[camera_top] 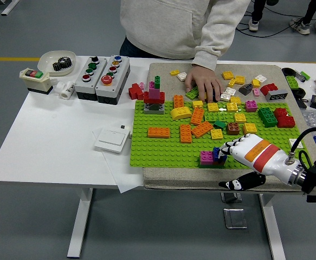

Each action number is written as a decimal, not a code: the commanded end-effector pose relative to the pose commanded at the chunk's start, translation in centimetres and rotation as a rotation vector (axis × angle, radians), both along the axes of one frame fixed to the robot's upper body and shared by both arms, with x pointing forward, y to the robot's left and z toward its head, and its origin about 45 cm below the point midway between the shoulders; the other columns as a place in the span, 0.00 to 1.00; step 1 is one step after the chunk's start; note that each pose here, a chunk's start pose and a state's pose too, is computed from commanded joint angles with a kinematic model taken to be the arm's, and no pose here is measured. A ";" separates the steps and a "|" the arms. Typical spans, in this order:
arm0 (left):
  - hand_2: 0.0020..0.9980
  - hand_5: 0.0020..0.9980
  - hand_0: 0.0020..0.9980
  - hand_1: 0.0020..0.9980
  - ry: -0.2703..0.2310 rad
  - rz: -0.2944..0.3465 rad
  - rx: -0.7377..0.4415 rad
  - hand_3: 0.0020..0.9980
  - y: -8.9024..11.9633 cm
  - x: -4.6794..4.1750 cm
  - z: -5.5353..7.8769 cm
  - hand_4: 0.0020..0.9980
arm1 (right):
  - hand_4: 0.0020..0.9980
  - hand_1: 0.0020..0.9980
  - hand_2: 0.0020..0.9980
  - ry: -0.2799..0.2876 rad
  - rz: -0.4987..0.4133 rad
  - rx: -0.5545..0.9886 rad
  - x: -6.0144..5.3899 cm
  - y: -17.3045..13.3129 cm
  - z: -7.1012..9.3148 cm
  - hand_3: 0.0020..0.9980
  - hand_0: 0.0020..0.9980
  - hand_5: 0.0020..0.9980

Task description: Pick up the brick,pile it on top of brick,press brick,pick up the brick,pile it on top of brick,press brick

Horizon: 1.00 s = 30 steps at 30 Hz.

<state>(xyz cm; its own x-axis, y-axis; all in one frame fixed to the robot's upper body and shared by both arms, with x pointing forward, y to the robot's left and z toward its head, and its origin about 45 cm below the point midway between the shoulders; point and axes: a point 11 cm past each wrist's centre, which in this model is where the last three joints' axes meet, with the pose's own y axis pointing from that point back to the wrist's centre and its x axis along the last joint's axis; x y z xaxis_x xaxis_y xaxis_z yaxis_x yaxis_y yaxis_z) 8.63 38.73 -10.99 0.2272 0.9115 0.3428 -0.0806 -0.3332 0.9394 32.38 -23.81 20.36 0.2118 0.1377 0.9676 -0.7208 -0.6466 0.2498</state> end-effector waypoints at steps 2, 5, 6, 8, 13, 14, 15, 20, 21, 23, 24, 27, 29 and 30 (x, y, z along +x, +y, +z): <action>0.76 0.69 0.70 0.73 0.000 0.000 0.000 0.62 0.0 0.02 0.0 0.72 | 0.90 0.57 0.65 0.002 0.000 -0.003 0.0 0.0 -0.1 0.58 0.48 0.62; 0.76 0.69 0.70 0.73 -0.001 0.000 0.000 0.62 0.0 0.04 0.0 0.72 | 0.90 0.57 0.65 0.007 0.002 -0.007 -0.1 0.0 -0.3 0.58 0.48 0.62; 0.76 0.69 0.70 0.73 -0.001 0.000 0.000 0.62 0.0 0.05 0.0 0.72 | 0.90 0.57 0.65 0.008 0.002 -0.009 -0.1 0.0 -0.3 0.58 0.48 0.62; 0.76 0.69 0.70 0.73 -0.001 -0.001 0.000 0.62 0.0 0.06 0.0 0.72 | 0.90 0.57 0.66 0.010 0.002 -0.011 -0.1 0.0 -0.4 0.58 0.48 0.62; 0.76 0.69 0.70 0.73 0.000 0.000 0.000 0.62 0.0 0.02 0.0 0.72 | 0.90 0.57 0.66 0.009 0.004 -0.013 -0.1 0.0 -0.4 0.58 0.48 0.62; 0.76 0.69 0.70 0.73 0.000 0.000 0.000 0.62 0.0 0.01 0.0 0.72 | 0.90 0.57 0.66 0.007 0.004 -0.012 -0.1 0.0 -0.4 0.58 0.48 0.62; 0.76 0.69 0.70 0.73 0.000 0.000 0.000 0.62 0.0 0.00 0.0 0.72 | 0.90 0.57 0.66 0.006 0.004 -0.011 -0.1 0.0 -0.4 0.58 0.48 0.62; 0.75 0.69 0.70 0.73 0.002 -0.002 0.000 0.62 0.0 -0.04 0.0 0.72 | 0.90 0.57 0.66 -0.010 0.005 0.007 0.0 0.1 0.1 0.58 0.48 0.62; 0.75 0.69 0.70 0.73 0.002 -0.002 0.000 0.62 0.0 -0.05 0.0 0.72 | 0.90 0.57 0.66 -0.017 0.005 0.014 0.0 0.2 0.3 0.58 0.48 0.62; 0.75 0.69 0.70 0.73 0.004 -0.003 0.000 0.62 0.0 -0.08 0.0 0.72 | 0.90 0.57 0.66 -0.035 0.005 0.032 0.1 0.2 0.9 0.58 0.48 0.62; 0.75 0.69 0.70 0.73 0.004 -0.003 0.000 0.62 0.0 -0.09 0.0 0.72 | 0.90 0.57 0.66 -0.038 0.005 0.034 0.2 0.2 1.0 0.58 0.48 0.62; 0.75 0.69 0.70 0.73 0.006 -0.004 0.000 0.61 0.0 -0.16 0.0 0.72 | 0.90 0.57 0.66 -0.063 0.005 0.057 0.3 0.3 1.7 0.58 0.48 0.62; 0.75 0.69 0.70 0.73 0.007 -0.005 0.001 0.61 0.0 -0.16 0.0 0.72 | 0.90 0.57 0.66 -0.072 0.006 0.063 0.4 0.3 1.9 0.58 0.48 0.62; 0.75 0.69 0.70 0.73 0.007 -0.005 0.001 0.61 0.1 -0.17 0.0 0.72 | 0.90 0.57 0.66 -0.076 0.006 0.066 0.4 0.4 2.0 0.58 0.48 0.62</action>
